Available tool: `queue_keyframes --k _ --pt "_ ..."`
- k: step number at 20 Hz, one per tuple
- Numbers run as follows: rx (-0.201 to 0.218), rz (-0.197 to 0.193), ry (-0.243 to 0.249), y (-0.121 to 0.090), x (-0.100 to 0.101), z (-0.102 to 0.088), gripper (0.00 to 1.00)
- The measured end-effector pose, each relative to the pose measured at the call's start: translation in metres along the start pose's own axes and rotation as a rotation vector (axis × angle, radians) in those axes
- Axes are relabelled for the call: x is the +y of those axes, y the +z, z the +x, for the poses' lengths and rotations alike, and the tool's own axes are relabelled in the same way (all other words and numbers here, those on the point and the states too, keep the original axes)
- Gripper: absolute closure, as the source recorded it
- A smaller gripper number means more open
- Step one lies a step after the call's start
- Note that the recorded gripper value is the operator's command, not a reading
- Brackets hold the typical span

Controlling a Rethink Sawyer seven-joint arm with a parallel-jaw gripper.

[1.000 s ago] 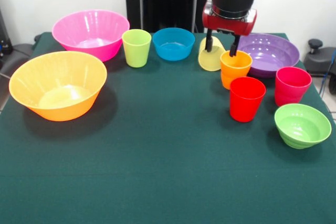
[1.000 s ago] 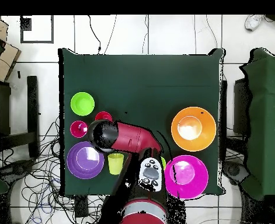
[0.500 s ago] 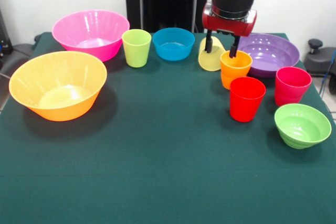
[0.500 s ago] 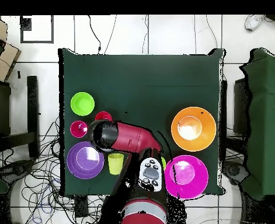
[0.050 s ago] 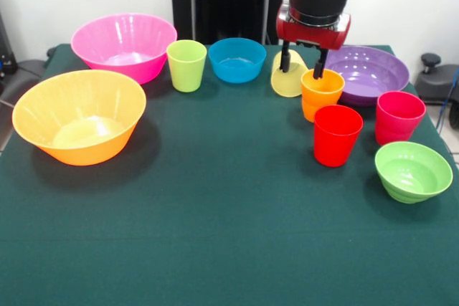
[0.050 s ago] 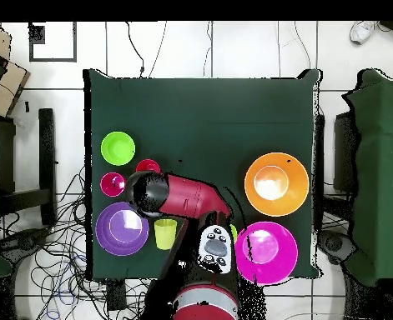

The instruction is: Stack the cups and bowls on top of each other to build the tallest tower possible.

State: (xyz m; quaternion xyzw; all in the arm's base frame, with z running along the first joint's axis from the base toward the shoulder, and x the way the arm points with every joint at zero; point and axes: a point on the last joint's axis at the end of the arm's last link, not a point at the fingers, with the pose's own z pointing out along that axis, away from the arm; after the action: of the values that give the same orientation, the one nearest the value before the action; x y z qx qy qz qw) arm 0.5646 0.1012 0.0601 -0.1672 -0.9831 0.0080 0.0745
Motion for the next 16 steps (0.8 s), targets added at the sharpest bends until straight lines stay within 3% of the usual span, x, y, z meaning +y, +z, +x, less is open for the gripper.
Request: queue_keyframes --k 16 --pt "0.010 0.008 0.000 0.018 -0.002 0.003 0.00"
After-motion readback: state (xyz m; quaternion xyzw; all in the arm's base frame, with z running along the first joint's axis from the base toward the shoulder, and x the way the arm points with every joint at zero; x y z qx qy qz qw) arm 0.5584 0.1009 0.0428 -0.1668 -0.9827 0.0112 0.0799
